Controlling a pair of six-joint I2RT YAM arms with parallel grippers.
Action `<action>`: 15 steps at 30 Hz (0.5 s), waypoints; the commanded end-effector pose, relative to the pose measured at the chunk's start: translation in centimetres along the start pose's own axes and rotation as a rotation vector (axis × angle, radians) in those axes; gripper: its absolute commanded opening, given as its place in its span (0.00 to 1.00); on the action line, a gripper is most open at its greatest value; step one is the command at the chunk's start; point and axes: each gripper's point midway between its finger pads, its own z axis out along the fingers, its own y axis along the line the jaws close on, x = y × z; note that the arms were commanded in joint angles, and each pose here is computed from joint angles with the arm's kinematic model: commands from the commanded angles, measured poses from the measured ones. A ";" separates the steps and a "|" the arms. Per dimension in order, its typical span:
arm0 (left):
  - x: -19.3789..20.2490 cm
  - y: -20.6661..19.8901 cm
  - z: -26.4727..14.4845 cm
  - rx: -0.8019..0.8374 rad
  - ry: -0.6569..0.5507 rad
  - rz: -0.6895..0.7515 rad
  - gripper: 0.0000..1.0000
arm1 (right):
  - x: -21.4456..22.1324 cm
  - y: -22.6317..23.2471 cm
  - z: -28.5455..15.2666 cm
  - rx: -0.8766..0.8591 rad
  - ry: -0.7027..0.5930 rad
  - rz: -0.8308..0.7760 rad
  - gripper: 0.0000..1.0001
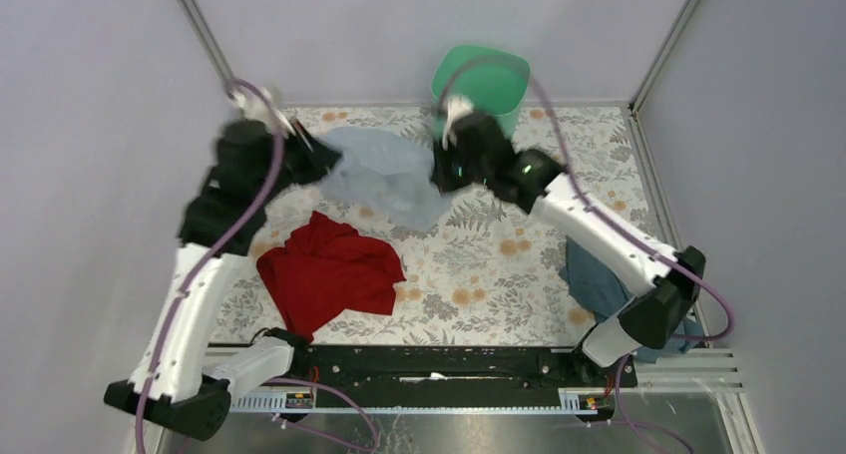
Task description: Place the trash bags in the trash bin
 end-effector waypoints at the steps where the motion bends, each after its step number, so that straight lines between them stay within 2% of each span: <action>1: -12.4 -14.1 -13.3 0.508 -0.402 0.131 0.00 | -18.6 6.6 -16.9 -0.203 -0.557 -0.076 0.00; 4: -13.5 -15.2 -17.9 0.603 -0.550 0.148 0.00 | -19.6 7.9 -21.3 -0.293 -0.680 -0.076 0.00; 6: -12.6 -12.7 -16.9 0.532 -0.592 0.103 0.00 | -17.3 7.4 -19.5 -0.313 -0.681 -0.065 0.00; 8: -9.3 -7.6 -10.9 0.335 -0.476 0.000 0.00 | -12.9 5.8 -14.1 -0.272 -0.581 -0.023 0.00; 10: -3.2 -1.3 -3.9 0.087 -0.240 -0.069 0.00 | -6.4 3.8 -7.0 -0.210 -0.370 0.043 0.00; 12: 3.1 3.7 0.2 -0.083 -0.024 -0.079 0.00 | 1.6 2.4 -1.0 -0.187 -0.137 0.100 0.00; 13: 5.2 5.3 0.9 -0.122 0.026 -0.075 0.00 | 3.9 2.3 0.4 -0.195 -0.076 0.123 0.00; 15: 4.2 4.4 0.0 -0.067 -0.031 -0.052 0.00 | 4.8 2.2 0.9 -0.195 -0.054 0.141 0.00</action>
